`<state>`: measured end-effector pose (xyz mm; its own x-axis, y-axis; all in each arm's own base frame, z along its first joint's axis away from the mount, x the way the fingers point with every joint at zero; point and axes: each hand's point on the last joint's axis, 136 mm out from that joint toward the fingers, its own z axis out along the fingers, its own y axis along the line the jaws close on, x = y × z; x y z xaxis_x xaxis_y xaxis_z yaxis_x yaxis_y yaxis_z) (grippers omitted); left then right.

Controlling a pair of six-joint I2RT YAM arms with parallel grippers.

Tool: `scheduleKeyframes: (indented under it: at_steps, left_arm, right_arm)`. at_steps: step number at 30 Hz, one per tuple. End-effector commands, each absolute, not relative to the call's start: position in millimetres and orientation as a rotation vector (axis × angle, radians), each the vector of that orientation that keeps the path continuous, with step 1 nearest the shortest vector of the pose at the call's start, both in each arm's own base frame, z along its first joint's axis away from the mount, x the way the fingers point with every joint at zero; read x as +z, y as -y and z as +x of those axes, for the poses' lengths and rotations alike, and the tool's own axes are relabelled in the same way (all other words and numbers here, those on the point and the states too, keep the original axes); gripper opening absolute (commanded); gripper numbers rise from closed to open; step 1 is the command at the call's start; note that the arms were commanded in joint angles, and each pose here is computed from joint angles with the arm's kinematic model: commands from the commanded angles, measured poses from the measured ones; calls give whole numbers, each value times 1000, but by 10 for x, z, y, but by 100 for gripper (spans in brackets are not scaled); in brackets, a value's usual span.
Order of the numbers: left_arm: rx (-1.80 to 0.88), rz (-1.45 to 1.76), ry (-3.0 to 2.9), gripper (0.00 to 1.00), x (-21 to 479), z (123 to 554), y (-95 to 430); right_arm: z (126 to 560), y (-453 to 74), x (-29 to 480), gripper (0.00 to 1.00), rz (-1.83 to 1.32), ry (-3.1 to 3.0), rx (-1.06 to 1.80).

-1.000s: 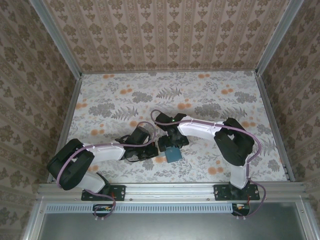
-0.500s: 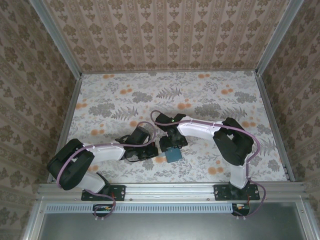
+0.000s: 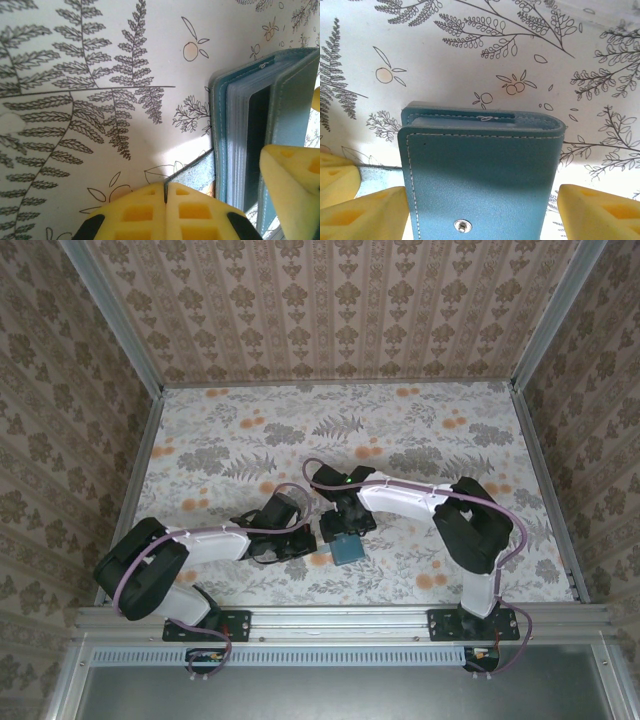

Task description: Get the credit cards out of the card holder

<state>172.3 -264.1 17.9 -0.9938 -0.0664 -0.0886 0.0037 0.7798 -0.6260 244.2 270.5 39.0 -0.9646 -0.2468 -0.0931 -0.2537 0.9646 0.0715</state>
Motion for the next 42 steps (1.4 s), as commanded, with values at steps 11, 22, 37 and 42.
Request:
scheduleKeyframes:
  at_steps: [11,22,37,42]
  left_arm:
    - [-893,-87,-2929,4,15,1637,2472]
    - [-851,-75,-2922,4,94,1656,2421]
    - [-807,-55,-2915,4,177,1805,2361]
    - [-785,-39,-2916,4,236,1950,2316]
  right_arm:
    - [2429,-2445,669,69,-420,-2981,-30]
    - [2488,-2208,861,48,-450,-2935,-182]
    - [2500,-2133,712,11,-292,-2967,88]
    - [2557,-2111,660,8,-234,-2950,147]
